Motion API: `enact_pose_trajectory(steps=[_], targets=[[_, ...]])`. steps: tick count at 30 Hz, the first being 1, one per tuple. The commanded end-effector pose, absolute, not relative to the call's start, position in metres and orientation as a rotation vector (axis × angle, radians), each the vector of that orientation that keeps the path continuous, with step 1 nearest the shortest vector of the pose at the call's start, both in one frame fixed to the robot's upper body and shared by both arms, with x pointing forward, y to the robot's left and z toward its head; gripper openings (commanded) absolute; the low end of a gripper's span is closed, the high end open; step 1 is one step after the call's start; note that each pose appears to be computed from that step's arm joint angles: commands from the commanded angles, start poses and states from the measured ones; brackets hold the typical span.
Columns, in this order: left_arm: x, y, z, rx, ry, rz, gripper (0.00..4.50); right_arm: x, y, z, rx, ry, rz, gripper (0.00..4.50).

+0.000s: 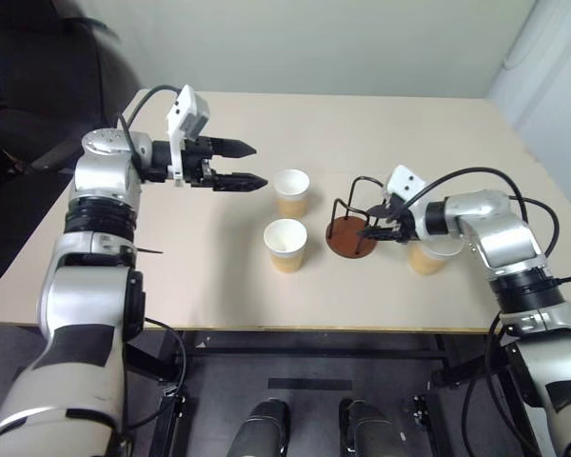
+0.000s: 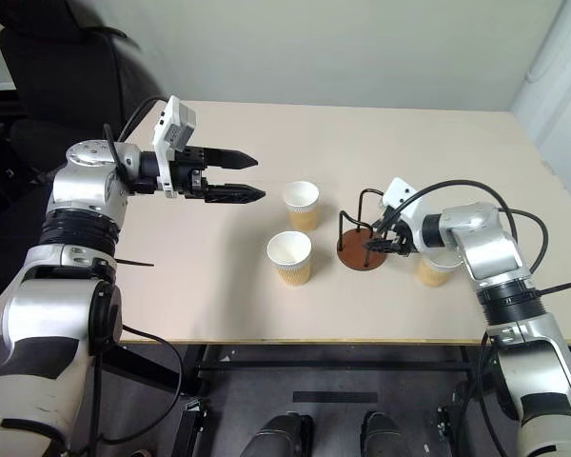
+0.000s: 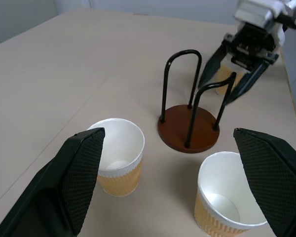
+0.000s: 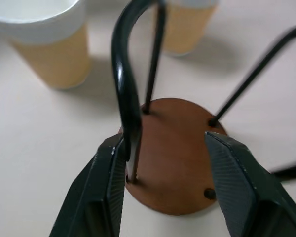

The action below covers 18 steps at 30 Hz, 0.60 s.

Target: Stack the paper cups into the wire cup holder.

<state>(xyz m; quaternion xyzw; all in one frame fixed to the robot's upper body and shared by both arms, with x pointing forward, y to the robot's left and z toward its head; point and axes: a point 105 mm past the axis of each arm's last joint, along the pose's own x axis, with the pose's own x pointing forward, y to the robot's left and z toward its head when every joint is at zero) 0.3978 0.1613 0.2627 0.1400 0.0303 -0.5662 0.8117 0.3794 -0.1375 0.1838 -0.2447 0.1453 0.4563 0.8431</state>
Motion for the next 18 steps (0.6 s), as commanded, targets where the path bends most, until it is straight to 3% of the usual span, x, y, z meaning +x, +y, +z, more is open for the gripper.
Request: enact_pose_trajectory(steps=[1,10,18], targets=[[0.395,0.158,0.275,0.301,0.018,-1.234,4.5,0.375,-0.146,0.213,-0.518,0.222,0.931,2.45],[0.393,0.151,0.273,0.281,0.067,-1.281,4.5,0.35,-0.15,0.251,-0.441,0.154,0.959,2.45],[0.401,0.151,0.283,0.507,0.006,-1.203,4.5,0.34,-0.162,0.272,-0.482,0.12,0.949,2.45]])
